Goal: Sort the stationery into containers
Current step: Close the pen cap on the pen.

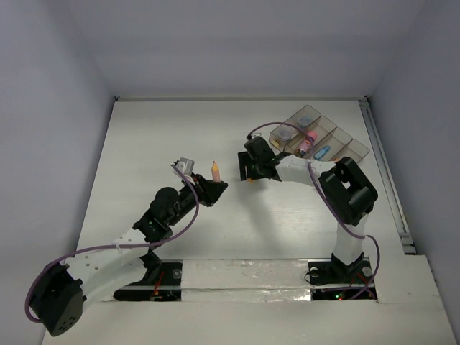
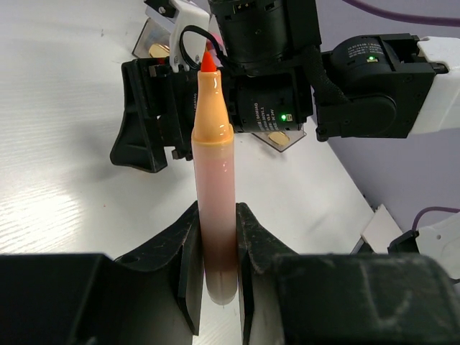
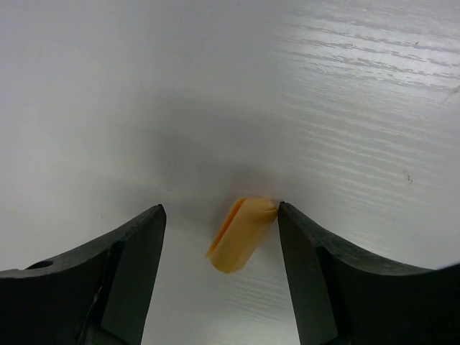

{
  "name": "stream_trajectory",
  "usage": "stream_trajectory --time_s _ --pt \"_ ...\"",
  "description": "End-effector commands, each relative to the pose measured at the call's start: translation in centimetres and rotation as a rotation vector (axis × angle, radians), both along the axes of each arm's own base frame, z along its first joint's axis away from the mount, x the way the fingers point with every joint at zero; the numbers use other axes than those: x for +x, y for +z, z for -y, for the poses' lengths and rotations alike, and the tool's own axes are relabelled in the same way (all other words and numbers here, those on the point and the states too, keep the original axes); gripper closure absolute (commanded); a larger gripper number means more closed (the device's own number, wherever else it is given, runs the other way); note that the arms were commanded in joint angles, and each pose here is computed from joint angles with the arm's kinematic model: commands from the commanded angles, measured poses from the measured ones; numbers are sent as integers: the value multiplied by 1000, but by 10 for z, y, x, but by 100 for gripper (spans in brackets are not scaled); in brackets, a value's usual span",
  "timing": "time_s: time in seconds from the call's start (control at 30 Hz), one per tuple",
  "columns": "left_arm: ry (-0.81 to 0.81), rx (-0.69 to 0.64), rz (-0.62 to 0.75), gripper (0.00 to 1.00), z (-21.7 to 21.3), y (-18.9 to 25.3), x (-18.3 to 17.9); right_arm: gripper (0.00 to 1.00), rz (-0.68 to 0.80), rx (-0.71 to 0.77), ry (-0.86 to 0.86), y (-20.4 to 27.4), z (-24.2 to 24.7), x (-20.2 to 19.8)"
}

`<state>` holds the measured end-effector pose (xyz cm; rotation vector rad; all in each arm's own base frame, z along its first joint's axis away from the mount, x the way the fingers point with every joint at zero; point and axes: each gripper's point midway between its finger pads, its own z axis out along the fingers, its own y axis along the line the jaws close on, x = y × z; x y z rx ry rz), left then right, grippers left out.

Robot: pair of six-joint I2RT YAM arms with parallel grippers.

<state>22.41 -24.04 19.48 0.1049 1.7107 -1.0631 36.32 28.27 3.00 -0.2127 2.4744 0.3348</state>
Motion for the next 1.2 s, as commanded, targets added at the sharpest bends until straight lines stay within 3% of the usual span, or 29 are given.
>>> stream_trajectory --time_s 0.0,0.07,0.17,0.27,0.37,0.5,0.7,0.93,1.17 --pt "11 -40 54 100 -1 19 2 32 -101 -110 3 -37 19 -22" --pt "9 -41 53 100 -1 19 2 34 -104 -125 6 -39 22 -22" --pt "6 -43 55 100 0 20 3 50 -109 -162 4 -42 27 -22" --pt "6 -41 51 100 0 18 3 53 -123 -192 0 -44 33 -24" --pt "3 -39 48 100 1 16 2 64 -130 -209 -3 -46 37 -27" --pt "-6 -37 44 100 2 13 1 100 -123 -203 -5 -40 37 -27" --pt "-29 -37 39 100 7 11 0 100 -18 -37 8 13 17 -8" --pt "-142 -105 52 100 30 29 -5 100 219 502 143 159 -34 7" --pt "-352 -275 99 100 51 75 -25 100 416 849 206 260 -31 6"
